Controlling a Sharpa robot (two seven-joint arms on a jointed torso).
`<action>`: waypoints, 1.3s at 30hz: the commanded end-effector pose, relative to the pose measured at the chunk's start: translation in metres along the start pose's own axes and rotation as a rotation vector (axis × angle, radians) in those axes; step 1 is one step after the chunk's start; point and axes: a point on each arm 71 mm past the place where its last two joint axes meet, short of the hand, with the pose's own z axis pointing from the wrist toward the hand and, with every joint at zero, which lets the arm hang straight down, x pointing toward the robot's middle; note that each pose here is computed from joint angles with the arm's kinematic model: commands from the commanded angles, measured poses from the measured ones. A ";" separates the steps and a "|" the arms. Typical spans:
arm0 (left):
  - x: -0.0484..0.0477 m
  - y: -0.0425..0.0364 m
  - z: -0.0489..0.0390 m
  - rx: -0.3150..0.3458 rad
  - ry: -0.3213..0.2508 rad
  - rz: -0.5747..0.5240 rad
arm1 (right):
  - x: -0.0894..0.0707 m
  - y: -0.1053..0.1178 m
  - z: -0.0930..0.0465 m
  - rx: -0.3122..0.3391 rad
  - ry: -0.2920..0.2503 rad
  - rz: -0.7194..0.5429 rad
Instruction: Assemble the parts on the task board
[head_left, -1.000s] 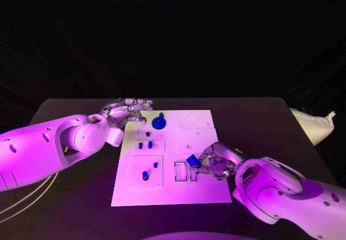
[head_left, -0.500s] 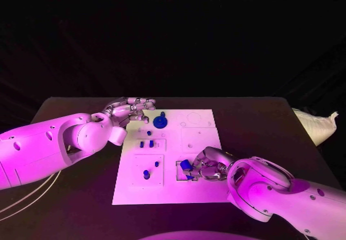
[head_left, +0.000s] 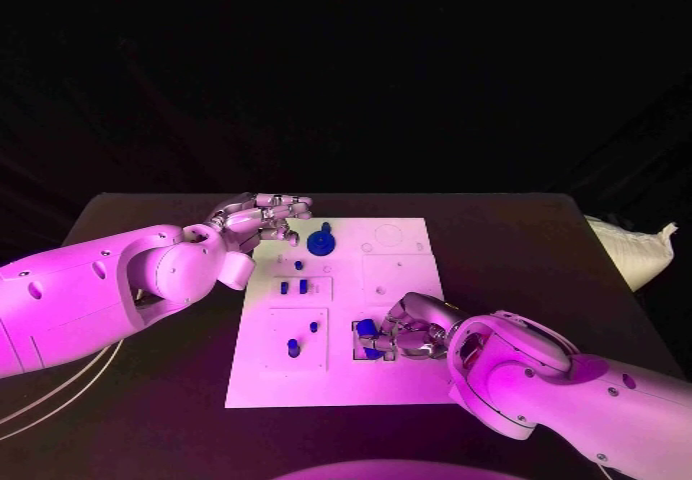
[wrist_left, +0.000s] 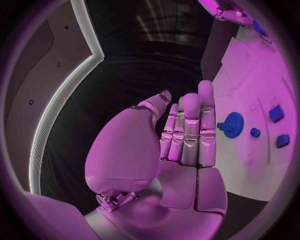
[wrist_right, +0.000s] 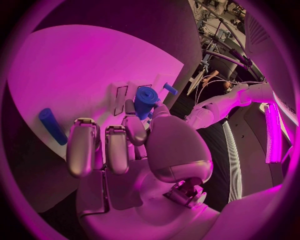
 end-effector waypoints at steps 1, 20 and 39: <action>0.0027 -0.0007 0.0005 0.007 0.017 -0.001 | 0.001 0.001 0.001 -0.004 0.001 -0.027; 0.0020 -0.0007 -0.0004 0.005 0.015 -0.001 | 0.000 0.001 0.001 -0.012 -0.011 -0.044; 0.0025 -0.0008 -0.0006 0.005 0.018 -0.001 | 0.000 0.004 0.001 -0.033 -0.014 -0.095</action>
